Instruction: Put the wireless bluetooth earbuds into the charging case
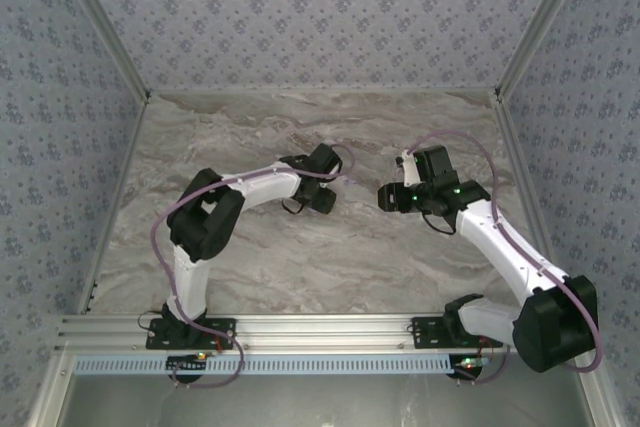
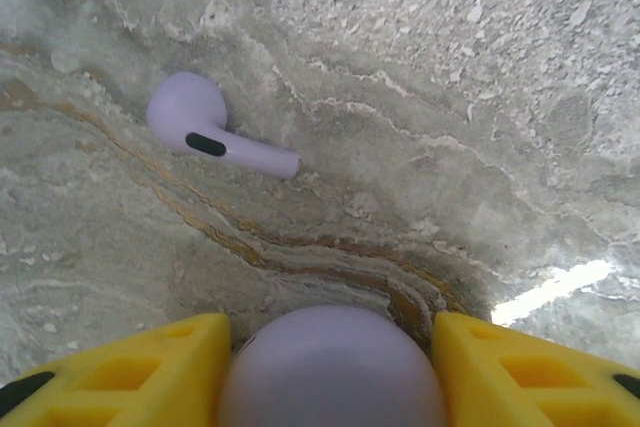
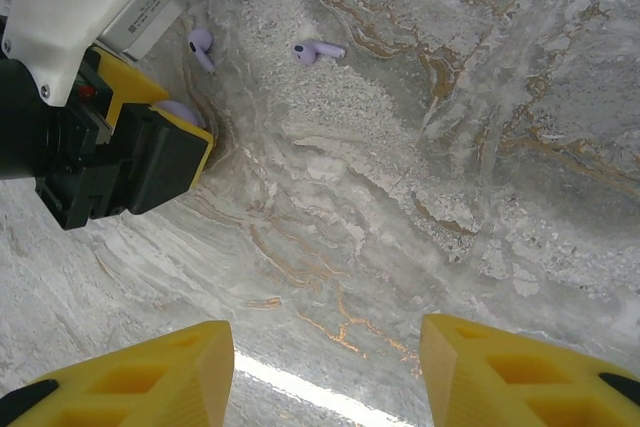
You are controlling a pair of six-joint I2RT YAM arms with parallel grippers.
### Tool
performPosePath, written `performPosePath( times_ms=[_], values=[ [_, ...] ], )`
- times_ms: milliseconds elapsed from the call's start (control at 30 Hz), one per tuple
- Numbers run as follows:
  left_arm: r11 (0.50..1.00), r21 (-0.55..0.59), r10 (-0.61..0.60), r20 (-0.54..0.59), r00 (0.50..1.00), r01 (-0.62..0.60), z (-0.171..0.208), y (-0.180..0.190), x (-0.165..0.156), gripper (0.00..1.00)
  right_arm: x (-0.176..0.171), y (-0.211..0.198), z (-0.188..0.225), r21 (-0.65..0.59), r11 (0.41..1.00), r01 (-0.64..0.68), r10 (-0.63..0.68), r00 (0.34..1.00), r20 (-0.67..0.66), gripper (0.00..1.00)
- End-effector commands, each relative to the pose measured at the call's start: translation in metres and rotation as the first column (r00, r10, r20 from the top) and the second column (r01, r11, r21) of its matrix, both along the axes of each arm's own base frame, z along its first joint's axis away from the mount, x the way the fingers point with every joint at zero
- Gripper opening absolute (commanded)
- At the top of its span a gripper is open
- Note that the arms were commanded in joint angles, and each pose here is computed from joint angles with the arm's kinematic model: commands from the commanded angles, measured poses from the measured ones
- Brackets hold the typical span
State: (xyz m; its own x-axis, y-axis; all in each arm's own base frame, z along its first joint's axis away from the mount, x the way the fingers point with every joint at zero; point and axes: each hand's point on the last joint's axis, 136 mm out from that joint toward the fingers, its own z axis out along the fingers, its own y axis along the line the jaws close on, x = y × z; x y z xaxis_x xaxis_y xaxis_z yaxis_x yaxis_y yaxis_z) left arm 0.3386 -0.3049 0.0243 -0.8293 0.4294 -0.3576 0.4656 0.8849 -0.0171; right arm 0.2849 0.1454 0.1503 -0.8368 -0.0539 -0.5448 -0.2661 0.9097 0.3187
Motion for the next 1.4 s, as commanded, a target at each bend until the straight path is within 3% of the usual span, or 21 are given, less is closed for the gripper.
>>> performPosePath(
  times_ms=[0,333,700,900,1133,1367],
  values=[
    [1.0,0.013,0.026,-0.035,0.999,-0.025,0.004,0.004,-0.021,0.53,-0.001,-0.004,-0.009,-0.009,1.0,0.023,-0.024,0.999,-0.029,0.54],
    [0.996,-0.065,0.06,-0.062,0.996,-0.065,0.013,-0.013,-0.045,0.51,-0.002,-0.001,-0.024,-0.011,1.0,0.011,-0.011,0.998,-0.068,0.54],
    [0.984,-0.17,0.043,-0.044,0.998,-0.05,0.038,-0.02,-0.054,0.64,-0.003,0.01,-0.046,0.007,1.0,-0.012,0.013,0.992,-0.127,0.54],
    [0.974,-0.216,0.069,-0.011,0.998,-0.069,0.058,-0.004,-0.051,0.66,-0.002,0.029,-0.059,0.026,0.999,-0.048,0.051,0.985,-0.166,0.54],
    [0.952,-0.245,0.173,-0.054,0.983,-0.181,0.051,0.036,-0.042,0.52,0.0,0.068,-0.077,0.041,0.993,-0.111,0.117,0.97,-0.215,0.51],
    [0.937,-0.239,0.236,-0.106,0.966,-0.255,0.028,0.057,-0.042,0.37,0.002,0.11,-0.102,0.003,0.987,-0.158,0.152,0.948,-0.279,0.34]
  ],
)
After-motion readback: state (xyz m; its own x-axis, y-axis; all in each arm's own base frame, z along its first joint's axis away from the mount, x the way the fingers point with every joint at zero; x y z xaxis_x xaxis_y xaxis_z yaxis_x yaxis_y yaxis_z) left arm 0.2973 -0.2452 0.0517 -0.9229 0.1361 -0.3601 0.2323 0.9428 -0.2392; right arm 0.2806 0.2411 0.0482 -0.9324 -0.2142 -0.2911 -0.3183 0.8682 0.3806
